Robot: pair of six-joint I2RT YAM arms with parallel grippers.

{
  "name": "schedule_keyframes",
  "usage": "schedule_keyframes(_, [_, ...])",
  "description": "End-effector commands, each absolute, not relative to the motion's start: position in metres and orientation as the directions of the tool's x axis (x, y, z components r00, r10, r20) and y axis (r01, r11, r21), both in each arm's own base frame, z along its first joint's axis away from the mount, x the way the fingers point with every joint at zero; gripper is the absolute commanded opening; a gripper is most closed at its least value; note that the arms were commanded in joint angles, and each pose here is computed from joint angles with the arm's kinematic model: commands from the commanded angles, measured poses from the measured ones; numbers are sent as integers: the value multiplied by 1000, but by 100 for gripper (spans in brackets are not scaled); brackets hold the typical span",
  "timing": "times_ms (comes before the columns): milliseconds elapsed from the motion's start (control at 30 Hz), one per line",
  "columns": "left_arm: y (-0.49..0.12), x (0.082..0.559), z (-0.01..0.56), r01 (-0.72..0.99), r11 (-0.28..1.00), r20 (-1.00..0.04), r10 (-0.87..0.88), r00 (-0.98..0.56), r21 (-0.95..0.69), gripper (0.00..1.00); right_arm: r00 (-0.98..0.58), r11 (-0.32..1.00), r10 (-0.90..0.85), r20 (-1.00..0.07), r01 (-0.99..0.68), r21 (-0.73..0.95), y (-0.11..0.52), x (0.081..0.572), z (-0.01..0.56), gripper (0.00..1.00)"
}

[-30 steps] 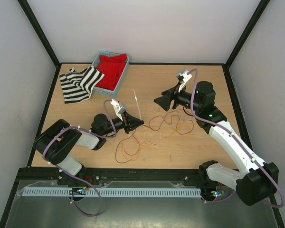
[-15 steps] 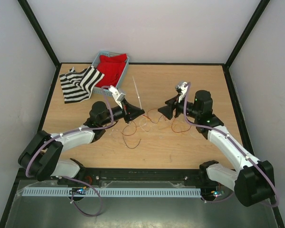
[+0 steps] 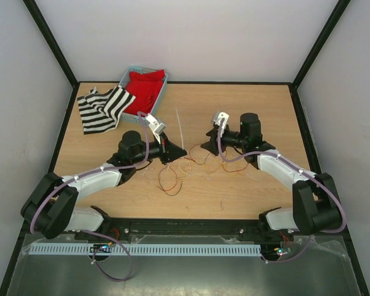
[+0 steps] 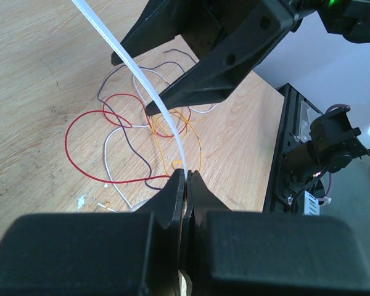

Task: Zip-tie the wires
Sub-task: Adjust the cable at the center of the board.

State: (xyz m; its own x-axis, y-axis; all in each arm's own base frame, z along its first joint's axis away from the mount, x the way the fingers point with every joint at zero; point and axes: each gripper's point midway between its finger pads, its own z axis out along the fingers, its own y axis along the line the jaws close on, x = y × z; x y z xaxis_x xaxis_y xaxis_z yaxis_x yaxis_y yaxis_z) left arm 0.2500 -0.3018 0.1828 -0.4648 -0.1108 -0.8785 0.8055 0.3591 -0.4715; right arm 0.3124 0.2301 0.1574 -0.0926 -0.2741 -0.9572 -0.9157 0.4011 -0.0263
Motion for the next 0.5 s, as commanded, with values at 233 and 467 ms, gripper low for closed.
schedule_keyframes(233, [-304,250,217,836,310,-891,-147,-430,-454,0,37,161,-449,-893,-980,-121,262,274,92,66])
schedule_keyframes(467, [-300,251,217,829,324,-890,-146,-433,-456,0,2,180,-501,-865,-978,-106,255,272,87,66])
